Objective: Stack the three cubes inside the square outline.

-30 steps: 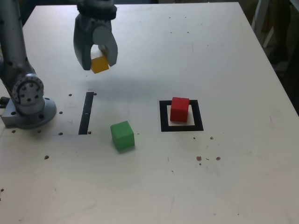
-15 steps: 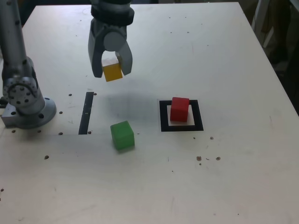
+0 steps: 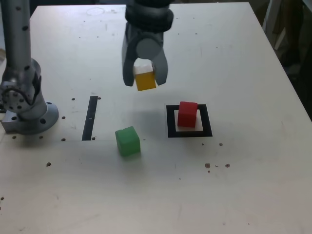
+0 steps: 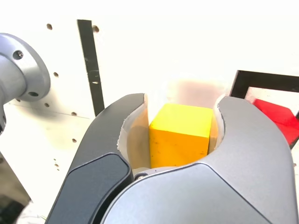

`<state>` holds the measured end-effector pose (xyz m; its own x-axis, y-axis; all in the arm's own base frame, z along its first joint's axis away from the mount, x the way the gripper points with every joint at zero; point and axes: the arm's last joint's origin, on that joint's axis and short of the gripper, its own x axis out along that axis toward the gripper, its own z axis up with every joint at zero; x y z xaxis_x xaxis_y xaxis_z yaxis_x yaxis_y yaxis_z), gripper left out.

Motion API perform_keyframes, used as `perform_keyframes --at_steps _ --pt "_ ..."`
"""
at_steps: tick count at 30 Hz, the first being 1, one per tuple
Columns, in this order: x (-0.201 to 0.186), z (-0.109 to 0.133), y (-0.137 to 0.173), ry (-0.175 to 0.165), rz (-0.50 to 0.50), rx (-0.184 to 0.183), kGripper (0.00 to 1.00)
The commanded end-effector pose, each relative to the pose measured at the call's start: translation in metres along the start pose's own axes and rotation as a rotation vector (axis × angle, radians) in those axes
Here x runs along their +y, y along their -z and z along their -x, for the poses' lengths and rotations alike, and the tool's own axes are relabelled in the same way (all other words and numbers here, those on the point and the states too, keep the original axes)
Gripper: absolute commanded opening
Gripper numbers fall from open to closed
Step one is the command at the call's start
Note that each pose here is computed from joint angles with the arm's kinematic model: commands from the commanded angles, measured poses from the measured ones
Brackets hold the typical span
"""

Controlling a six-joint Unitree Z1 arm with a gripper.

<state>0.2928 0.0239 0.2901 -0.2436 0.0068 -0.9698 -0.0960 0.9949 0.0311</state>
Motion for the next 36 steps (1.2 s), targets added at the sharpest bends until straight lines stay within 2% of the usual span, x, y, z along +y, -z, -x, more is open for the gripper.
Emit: perform_keyframes --at_steps 1,7,18,24,36 --pt "-0.005 0.003 -0.009 -0.024 -0.027 0.013 0.30" --pt "-0.017 0.008 -0.030 -0.060 -0.088 0.019 0.30" --pt "-0.034 0.008 -0.055 -0.081 -0.173 0.033 0.30" --pt "-0.046 0.005 -0.070 -0.106 -0.226 0.040 0.30" --pt "-0.054 0.000 -0.086 -0.134 -0.254 0.037 0.30"
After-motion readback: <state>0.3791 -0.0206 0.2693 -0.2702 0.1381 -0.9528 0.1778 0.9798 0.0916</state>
